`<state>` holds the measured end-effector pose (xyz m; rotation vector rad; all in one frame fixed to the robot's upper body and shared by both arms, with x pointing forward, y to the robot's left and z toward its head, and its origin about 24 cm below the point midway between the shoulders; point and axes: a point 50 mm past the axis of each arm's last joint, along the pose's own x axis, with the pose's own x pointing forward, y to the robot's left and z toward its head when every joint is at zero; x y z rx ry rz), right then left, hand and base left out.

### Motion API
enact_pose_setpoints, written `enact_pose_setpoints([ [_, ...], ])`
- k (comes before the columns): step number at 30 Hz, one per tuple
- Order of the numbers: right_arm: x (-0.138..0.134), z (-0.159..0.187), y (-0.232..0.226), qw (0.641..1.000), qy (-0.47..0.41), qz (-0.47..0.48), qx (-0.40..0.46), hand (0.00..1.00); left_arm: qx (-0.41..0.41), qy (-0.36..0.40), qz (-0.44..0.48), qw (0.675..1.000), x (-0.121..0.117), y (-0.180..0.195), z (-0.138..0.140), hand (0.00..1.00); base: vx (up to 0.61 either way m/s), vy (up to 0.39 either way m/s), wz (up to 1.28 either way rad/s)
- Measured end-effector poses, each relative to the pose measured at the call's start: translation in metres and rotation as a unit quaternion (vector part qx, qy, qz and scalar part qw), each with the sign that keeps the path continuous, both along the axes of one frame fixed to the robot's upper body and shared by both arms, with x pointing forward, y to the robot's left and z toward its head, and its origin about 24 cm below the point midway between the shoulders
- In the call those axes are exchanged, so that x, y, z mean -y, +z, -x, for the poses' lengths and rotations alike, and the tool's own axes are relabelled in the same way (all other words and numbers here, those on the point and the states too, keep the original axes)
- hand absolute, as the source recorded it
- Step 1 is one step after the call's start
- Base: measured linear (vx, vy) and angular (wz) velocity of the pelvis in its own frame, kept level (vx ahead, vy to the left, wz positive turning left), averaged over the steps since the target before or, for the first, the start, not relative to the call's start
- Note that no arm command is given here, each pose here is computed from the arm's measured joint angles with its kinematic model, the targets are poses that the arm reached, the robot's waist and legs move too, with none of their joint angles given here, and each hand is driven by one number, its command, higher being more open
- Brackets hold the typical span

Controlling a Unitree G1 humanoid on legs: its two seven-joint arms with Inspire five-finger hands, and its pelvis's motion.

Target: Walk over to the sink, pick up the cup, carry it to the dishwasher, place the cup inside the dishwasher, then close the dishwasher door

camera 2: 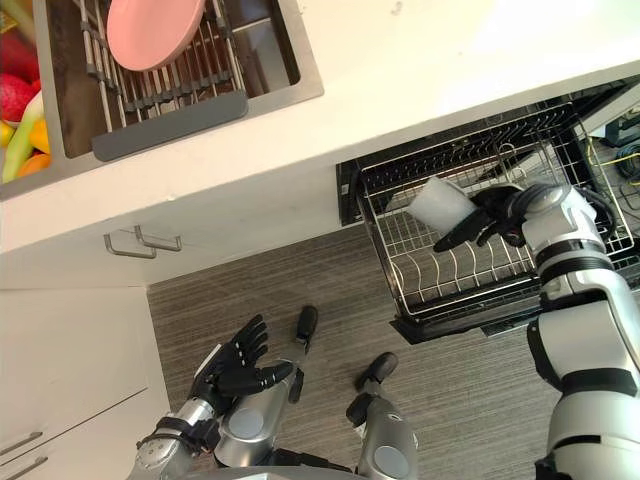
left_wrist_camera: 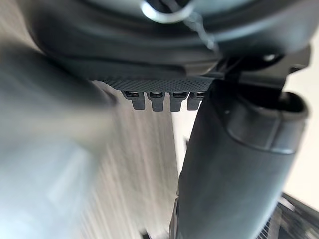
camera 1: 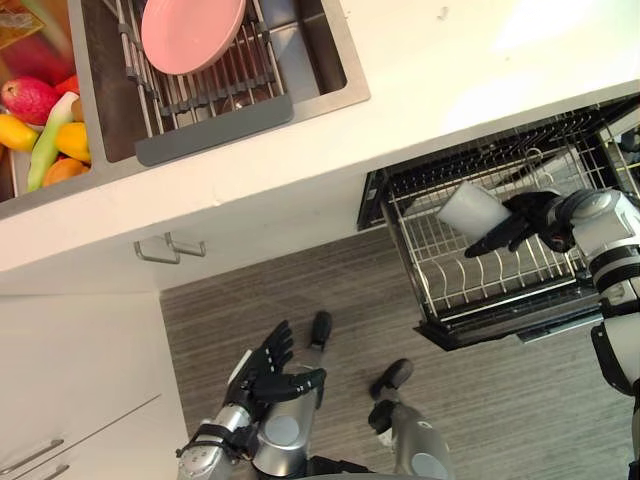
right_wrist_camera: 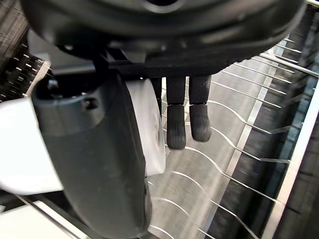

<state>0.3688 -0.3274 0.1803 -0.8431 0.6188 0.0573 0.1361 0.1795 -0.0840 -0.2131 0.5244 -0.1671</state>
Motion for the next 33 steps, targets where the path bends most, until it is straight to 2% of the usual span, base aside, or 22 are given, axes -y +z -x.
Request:
enact_pose_setpoints([
  [2,0.001,0.000,0.001,1.000,-0.008,0.003,0.006,1.00,-0.036,0.012,-0.002,0.999,-0.002,-0.011,0.009,1.00,-0.01,0.005,0.09],
  [14,-0.005,-0.004,0.002,0.999,-0.011,-0.018,0.032,1.00,-0.035,0.019,-0.016,0.999,-0.001,-0.010,0.007,1.00,-0.01,0.003,-0.01],
  [17,-0.014,-0.007,0.008,0.995,-0.003,-0.067,0.073,1.00,-0.037,0.038,-0.027,0.998,-0.004,-0.010,0.007,1.00,0.00,-0.012,-0.10],
  [22,-0.038,-0.006,0.004,0.974,0.020,-0.168,0.153,1.00,-0.050,0.136,-0.085,0.986,-0.027,-0.013,0.010,1.00,0.02,-0.031,-0.04],
  [23,-0.051,0.000,-0.004,0.957,0.033,-0.220,0.186,1.00,-0.065,0.184,-0.104,0.975,-0.038,-0.016,0.015,1.00,0.04,-0.021,-0.05],
  [25,-0.059,0.007,-0.013,0.949,0.036,-0.245,0.197,1.00,-0.077,0.219,-0.111,0.966,-0.043,-0.020,0.020,1.00,0.04,-0.011,-0.06],
  [28,-0.085,0.033,-0.046,0.914,0.037,-0.337,0.221,1.00,-0.115,0.285,-0.131,0.943,-0.055,-0.028,0.036,1.00,0.03,-0.003,-0.25],
  [32,-0.123,0.078,-0.089,0.876,0.042,-0.425,0.224,1.00,-0.154,0.349,-0.142,0.913,-0.065,-0.036,0.058,1.00,0.02,-0.002,-0.22],
  [33,-0.132,0.100,-0.105,0.864,0.028,-0.453,0.215,1.00,-0.169,0.373,-0.141,0.901,-0.067,-0.039,0.065,1.00,0.06,-0.004,-0.21],
])
